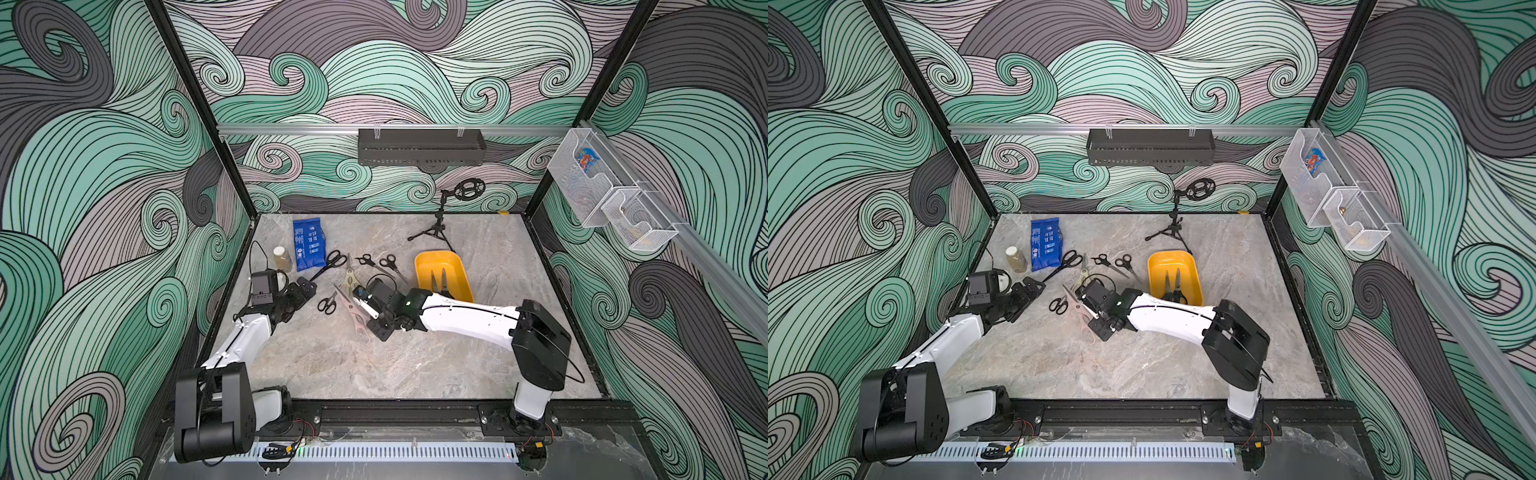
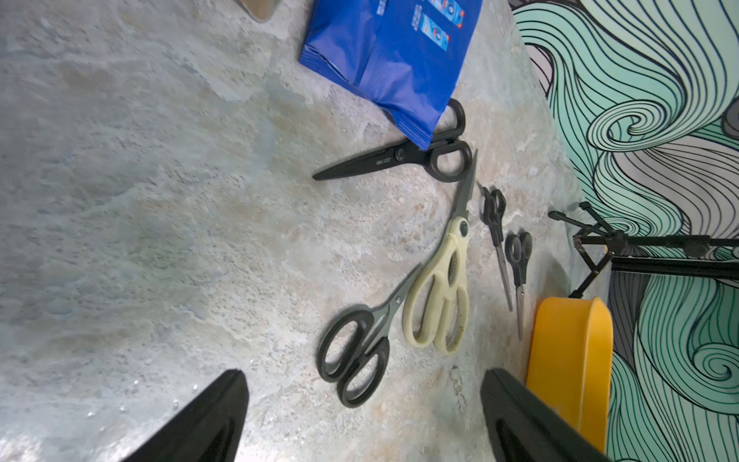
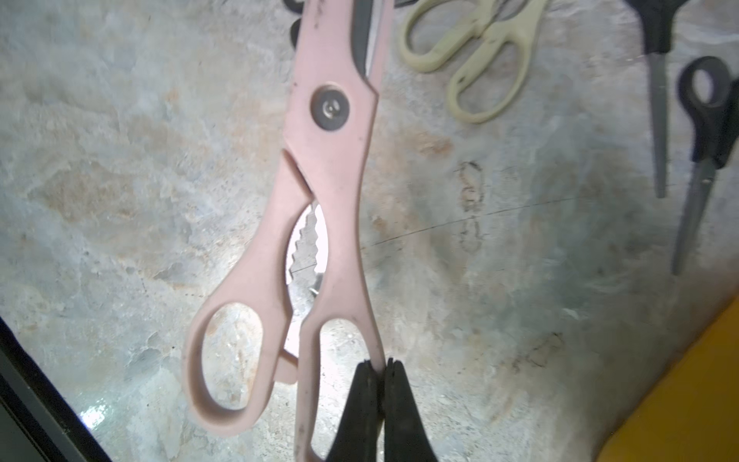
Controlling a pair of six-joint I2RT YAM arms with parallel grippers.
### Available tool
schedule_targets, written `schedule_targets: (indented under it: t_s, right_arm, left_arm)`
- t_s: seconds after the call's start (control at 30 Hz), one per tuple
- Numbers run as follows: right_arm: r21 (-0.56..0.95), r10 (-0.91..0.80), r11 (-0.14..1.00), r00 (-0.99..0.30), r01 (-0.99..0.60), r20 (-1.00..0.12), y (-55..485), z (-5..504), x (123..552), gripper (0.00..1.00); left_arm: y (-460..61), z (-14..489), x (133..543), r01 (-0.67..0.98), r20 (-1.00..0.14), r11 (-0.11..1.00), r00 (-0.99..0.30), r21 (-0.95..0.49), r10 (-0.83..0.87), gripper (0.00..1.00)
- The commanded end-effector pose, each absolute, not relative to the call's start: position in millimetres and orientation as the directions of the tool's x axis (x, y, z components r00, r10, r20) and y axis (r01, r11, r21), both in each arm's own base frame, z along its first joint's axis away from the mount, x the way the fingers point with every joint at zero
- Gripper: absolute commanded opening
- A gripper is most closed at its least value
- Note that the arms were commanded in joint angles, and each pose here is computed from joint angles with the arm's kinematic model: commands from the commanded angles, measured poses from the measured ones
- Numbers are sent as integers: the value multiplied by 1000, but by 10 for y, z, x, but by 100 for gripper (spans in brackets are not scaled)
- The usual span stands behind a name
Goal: Put the scissors into the storage box
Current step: Pick up the scissors from the center of the board, then place the scissors in the storage box.
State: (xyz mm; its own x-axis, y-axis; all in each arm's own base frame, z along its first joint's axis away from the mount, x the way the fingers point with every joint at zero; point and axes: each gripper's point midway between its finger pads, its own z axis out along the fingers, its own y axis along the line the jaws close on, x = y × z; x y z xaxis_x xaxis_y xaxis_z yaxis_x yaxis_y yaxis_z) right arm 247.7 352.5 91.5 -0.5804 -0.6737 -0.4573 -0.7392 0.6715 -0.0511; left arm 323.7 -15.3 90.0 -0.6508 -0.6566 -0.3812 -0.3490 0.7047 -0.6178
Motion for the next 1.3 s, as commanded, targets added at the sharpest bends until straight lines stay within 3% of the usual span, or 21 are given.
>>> schedule_targets:
  t_s: [0.0, 0.27, 0.5, 0.7, 1.27]
  right_arm:
    - [-63, -595, 752, -636, -656, -491, 3236, 1036, 2706, 0]
    - [-78, -350, 926, -765, -369, -541, 2107, 1256, 3297, 0]
    - [-88, -218, 975, -830, -203, -514, 1402, 1152, 3518, 0]
    - [-124, -210, 977, -867, -173, -452, 1209, 939, 3495, 0]
    - [-142, -237, 969, -929, -204, -283, 1112, 368, 3186, 0]
  left_arm:
    - [-217, 1068, 3312, -272, -419, 714, -655, -645, -629, 95]
    - [-552, 990, 3301, -193, -387, 734, -748, -651, -540, 95]
    - [-1083, 928, 3218, -88, -381, 796, -843, -599, -379, 94]
    - [-1290, 931, 3173, -34, -426, 853, -856, -521, -294, 93]
    - [-1114, 1107, 3385, -2, -544, 941, -815, -339, -198, 94]
